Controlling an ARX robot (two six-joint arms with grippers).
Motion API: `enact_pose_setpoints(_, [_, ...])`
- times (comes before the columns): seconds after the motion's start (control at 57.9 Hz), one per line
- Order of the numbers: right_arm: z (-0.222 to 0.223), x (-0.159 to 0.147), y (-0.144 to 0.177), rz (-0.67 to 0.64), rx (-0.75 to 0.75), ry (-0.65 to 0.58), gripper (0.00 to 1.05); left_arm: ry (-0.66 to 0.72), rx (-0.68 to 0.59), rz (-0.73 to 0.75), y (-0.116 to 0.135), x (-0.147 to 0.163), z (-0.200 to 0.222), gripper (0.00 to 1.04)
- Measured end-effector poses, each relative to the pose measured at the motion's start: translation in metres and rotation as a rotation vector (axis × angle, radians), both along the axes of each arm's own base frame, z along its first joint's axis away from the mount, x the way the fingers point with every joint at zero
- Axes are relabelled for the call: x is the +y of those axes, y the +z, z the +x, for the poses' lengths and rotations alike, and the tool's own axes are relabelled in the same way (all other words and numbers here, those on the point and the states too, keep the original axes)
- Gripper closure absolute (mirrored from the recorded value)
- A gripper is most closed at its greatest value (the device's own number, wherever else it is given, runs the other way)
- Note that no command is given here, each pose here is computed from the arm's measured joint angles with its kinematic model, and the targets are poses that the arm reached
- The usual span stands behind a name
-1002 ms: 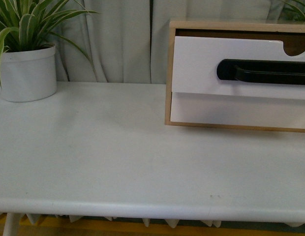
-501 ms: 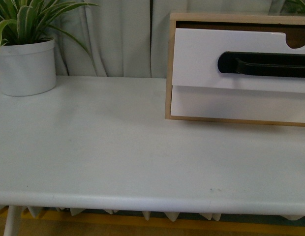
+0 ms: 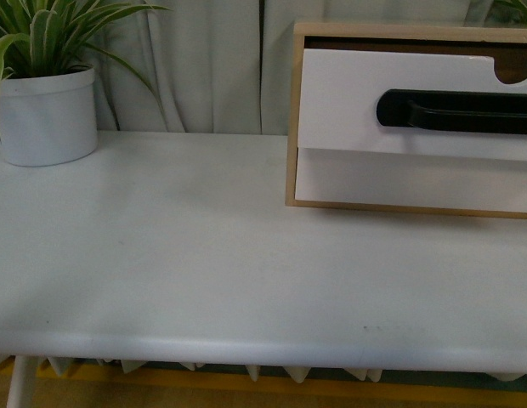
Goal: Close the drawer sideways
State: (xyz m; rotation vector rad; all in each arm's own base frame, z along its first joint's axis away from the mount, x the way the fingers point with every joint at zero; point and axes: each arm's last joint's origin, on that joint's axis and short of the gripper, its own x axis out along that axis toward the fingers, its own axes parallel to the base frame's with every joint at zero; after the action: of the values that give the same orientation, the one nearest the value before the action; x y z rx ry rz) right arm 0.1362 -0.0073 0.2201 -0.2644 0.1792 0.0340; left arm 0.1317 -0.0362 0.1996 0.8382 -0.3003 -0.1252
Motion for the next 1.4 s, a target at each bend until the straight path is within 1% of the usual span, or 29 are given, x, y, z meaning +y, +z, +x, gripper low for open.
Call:
enact_pose_setpoints(0.017, [0.003, -0.001, 0.003, -0.036, 0.009, 0.016, 0.09, -0.008, -0.013, 0.026, 0.001, -0.001, 0.002, 0.06])
enact_pose_setpoints(0.052, [0.008, -0.002, 0.007, -0.077, 0.028, 0.032, 0.09, -0.043, -0.064, 0.132, 0.004, -0.005, 0.008, 0.06])
enact_pose_setpoints(0.121, [0.019, -0.005, 0.018, -0.17, 0.052, 0.069, 0.09, -0.087, -0.125, 0.266, 0.007, -0.01, 0.019, 0.06])
enact_pose_setpoints(0.19, [0.027, -0.007, 0.028, -0.238, 0.063, 0.104, 0.09, -0.125, -0.177, 0.427, 0.008, -0.015, 0.033, 0.06])
enact_pose_setpoints(0.345, [0.047, -0.016, 0.051, -0.37, 0.076, 0.151, 0.09, -0.217, -0.219, 0.646, 0.004, -0.023, 0.058, 0.06])
enact_pose_setpoints(0.484, [0.062, -0.024, 0.061, -0.437, 0.107, 0.174, 0.09, -0.285, -0.245, 0.79, 0.0, -0.031, 0.074, 0.06])
enact_pose_setpoints(0.639, [0.076, -0.032, 0.072, -0.487, 0.129, 0.198, 0.09, -0.305, -0.271, 0.864, 0.003, -0.041, 0.09, 0.06])
enact_pose_setpoints(0.726, [0.082, -0.035, 0.077, -0.515, 0.141, 0.214, 0.09, -0.318, -0.28, 0.876, 0.007, -0.05, 0.097, 0.06])
enact_pose_setpoints(0.846, [0.088, -0.039, 0.081, -0.535, 0.153, 0.235, 0.09, -0.322, -0.289, 0.866, 0.014, -0.066, 0.105, 0.06])
enact_pose_setpoints(1.054, [0.093, -0.044, 0.077, -0.552, 0.191, 0.258, 0.09, -0.351, -0.306, 0.819, 0.026, -0.106, 0.118, 0.06])
enact_pose_setpoints(1.399, [0.102, -0.049, 0.084, -0.56, 0.191, 0.259, 0.09, -0.372, -0.319, 0.781, 0.039, -0.145, 0.142, 0.06])
